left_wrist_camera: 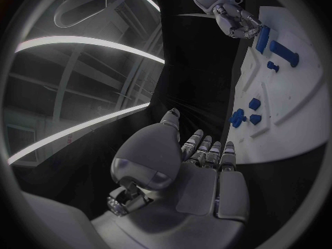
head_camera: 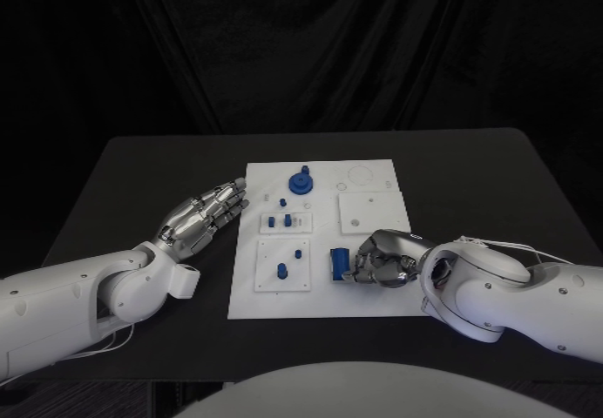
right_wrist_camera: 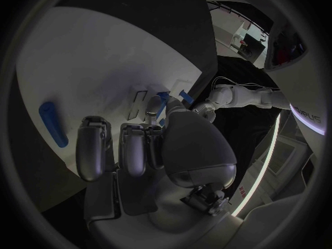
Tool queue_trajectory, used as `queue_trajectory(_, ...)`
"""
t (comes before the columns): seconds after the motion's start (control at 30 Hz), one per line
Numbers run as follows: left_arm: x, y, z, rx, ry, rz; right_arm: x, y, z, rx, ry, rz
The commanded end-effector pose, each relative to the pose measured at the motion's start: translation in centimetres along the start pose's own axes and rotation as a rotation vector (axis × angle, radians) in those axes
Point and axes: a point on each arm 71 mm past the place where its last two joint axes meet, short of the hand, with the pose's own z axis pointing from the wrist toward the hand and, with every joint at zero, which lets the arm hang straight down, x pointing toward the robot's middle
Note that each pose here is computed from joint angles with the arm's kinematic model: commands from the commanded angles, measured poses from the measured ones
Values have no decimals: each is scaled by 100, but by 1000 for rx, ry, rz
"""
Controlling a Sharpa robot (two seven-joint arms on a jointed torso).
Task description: Assemble the parts on the task board
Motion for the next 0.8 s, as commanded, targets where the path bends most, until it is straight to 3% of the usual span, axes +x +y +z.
queue_trajectory(0.03,17,-47,-5,76,14,-10,-9,15,-37,-32,-25,18)
queue_trajectory(0.23,10,-49,-16,76,11,-9,-94,-46,-149,-35,-87,47)
queue_trajectory(0.4,10,-50,-21,75,9,-8,-268,-149,-284,-6,-162,58)
queue_trajectory(0.53,11,-52,-27,74,6,-6,-396,-343,-405,68,-210,17)
queue_trajectory(0.8,9,-52,-27,76,-1,-9,-453,-601,-514,205,-207,-108)
